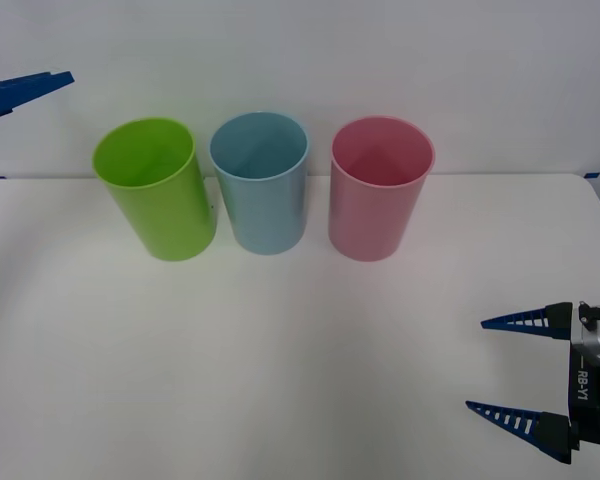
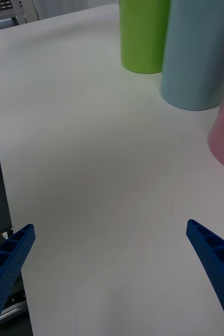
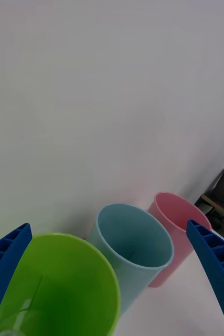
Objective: Put cans in the blue bin and PET bottles in the pink bin and trash in the green bin.
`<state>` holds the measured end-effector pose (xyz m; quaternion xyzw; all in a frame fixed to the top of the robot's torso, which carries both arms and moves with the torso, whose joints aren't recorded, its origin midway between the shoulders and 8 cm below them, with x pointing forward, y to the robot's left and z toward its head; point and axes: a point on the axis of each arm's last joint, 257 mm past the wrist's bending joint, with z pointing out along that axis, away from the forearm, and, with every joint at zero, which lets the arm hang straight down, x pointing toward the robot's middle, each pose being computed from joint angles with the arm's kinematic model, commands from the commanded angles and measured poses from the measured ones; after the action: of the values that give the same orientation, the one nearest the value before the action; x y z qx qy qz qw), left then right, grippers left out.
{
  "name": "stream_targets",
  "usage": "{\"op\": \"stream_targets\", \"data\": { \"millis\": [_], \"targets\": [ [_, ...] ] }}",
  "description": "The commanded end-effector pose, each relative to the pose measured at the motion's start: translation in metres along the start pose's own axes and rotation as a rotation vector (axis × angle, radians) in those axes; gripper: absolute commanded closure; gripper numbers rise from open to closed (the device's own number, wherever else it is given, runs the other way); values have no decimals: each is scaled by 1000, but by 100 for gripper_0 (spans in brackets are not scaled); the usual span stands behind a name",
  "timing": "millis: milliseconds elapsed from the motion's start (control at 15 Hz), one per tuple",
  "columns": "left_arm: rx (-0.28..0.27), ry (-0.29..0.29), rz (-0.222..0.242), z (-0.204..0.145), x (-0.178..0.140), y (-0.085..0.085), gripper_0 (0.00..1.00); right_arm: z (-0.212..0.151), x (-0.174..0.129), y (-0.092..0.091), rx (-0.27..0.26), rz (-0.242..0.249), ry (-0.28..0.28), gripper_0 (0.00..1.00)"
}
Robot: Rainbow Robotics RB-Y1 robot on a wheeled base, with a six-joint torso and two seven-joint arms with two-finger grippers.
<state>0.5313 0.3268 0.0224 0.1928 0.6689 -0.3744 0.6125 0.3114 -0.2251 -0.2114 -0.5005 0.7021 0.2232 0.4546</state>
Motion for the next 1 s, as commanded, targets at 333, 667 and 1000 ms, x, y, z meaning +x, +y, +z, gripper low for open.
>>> {"op": "stream_targets", "data": {
  "millis": [333,667,1000],
  "targets": [
    [-39,10,-3,-75,38,-41,0,0,0,0,0,0,0,0],
    [-93,81,-8,-109,95,-60,0,0,0,0,0,0,0,0],
    [-110,143,-61,-120,154,-75,0,0,0,0,0,0,0,0]
  ]
}}
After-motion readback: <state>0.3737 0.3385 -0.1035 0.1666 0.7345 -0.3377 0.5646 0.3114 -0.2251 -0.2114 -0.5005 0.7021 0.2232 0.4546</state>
